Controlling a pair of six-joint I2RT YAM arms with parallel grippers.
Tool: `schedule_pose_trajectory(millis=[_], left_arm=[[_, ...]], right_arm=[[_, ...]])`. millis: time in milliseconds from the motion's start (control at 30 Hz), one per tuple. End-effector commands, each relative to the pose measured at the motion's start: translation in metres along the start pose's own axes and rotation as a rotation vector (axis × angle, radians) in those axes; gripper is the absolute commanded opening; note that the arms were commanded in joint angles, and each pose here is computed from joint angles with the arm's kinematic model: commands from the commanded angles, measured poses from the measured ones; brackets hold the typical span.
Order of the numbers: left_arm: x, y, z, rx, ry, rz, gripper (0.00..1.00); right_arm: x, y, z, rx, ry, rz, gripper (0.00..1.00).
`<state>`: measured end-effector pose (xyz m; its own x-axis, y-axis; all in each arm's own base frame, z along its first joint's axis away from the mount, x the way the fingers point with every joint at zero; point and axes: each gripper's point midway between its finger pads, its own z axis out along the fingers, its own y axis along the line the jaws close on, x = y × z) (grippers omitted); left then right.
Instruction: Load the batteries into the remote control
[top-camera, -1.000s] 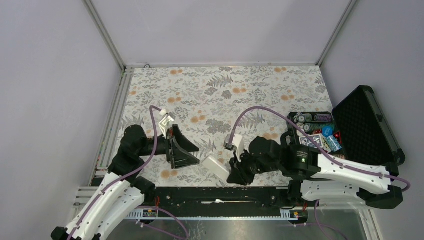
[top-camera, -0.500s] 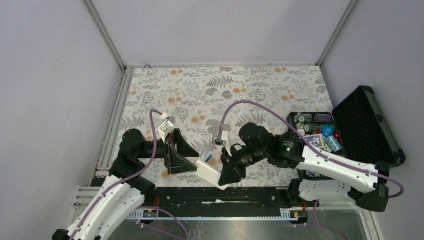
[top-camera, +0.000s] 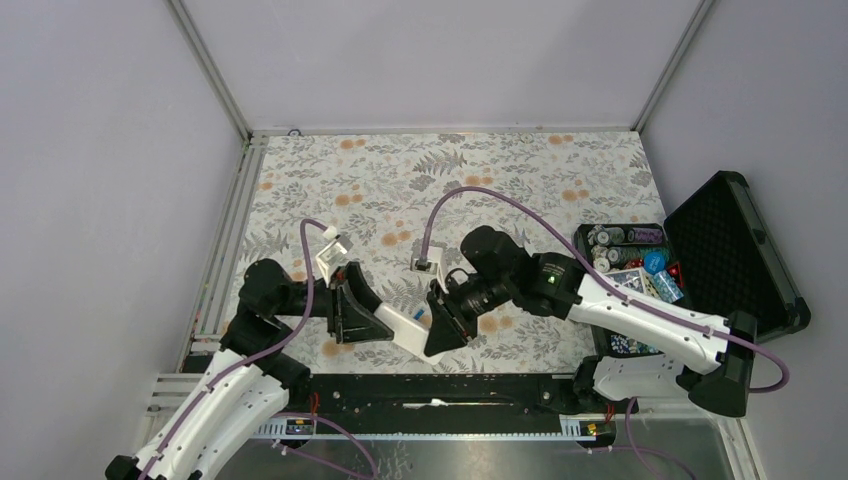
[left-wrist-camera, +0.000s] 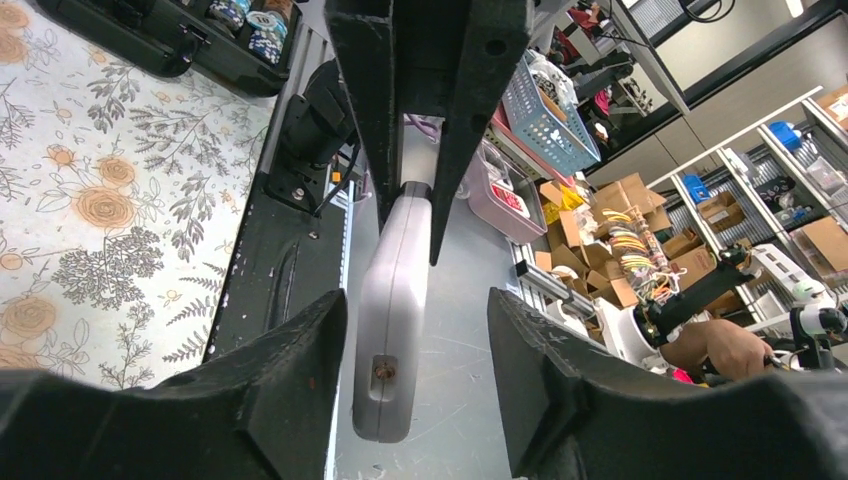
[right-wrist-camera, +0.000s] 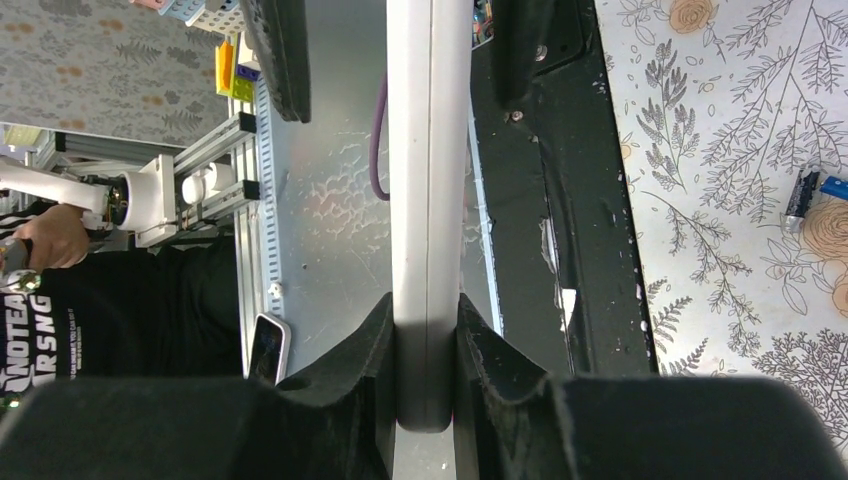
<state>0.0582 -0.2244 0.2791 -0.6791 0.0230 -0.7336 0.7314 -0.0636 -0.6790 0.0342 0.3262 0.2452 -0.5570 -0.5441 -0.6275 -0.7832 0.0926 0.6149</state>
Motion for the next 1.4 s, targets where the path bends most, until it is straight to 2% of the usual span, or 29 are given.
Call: schedule_pose_trajectory(millis=[0, 233, 300, 333, 400, 433, 467, 533, 633, 733, 867, 1033, 1167, 1367], left_arm=[[-0.002, -0.006, 0.000, 0.035, 0.005, 0.047, 0.52], [-0.002, -0.002, 0.001, 0.026, 0.005, 0.036, 0.21], [-0.003, 0.002, 0.001, 0.007, 0.002, 0.024, 0.04], [-0.003, 0.004, 0.002, -0.003, 0.001, 0.017, 0.00], [-0.004, 0.008, 0.003, -0.018, -0.004, 0.003, 0.00], [-0.005, 0.010, 0.003, -0.023, -0.006, -0.002, 0.00], [-0.006, 0.011, 0.003, -0.032, -0.014, 0.000, 0.00], [-0.008, 0.014, 0.003, -0.058, -0.035, 0.003, 0.00], [-0.012, 0.019, 0.002, -0.101, -0.075, 0.006, 0.00], [-0.017, 0.029, 0.001, -0.150, -0.126, -0.007, 0.00], [-0.023, 0.037, -0.001, -0.188, -0.201, -0.022, 0.00], [-0.029, 0.039, -0.004, -0.195, -0.287, -0.047, 0.00], [-0.032, 0.043, -0.005, -0.189, -0.345, -0.083, 0.00], [-0.031, 0.052, -0.005, -0.185, -0.383, -0.136, 0.00]], right_arm=[[-0.025, 0.014, -0.007, -0.064, -0.050, -0.061, 0.00], [-0.023, 0.011, -0.008, -0.060, -0.050, -0.054, 0.00], [-0.021, 0.009, -0.007, -0.056, -0.048, -0.048, 0.00], [-0.020, 0.007, -0.006, -0.053, -0.047, -0.045, 0.00], [-0.018, 0.003, -0.006, -0.036, -0.048, -0.032, 0.01], [-0.017, 0.001, -0.005, -0.023, -0.051, -0.027, 0.06], [-0.017, -0.002, -0.006, -0.006, -0.059, -0.022, 0.12], [-0.017, -0.007, -0.008, 0.025, -0.081, -0.012, 0.33], [-0.017, -0.016, -0.013, 0.095, -0.141, 0.009, 0.58], [-0.017, -0.027, -0.022, 0.176, -0.224, 0.045, 0.68], [-0.019, -0.036, -0.032, 0.227, -0.352, 0.108, 0.73], [-0.018, -0.064, -0.041, 0.335, -0.521, 0.246, 0.72], [-0.024, -0.067, -0.049, 0.323, -0.638, 0.295, 0.71], [-0.033, -0.059, -0.050, 0.235, -0.737, 0.311, 0.68]])
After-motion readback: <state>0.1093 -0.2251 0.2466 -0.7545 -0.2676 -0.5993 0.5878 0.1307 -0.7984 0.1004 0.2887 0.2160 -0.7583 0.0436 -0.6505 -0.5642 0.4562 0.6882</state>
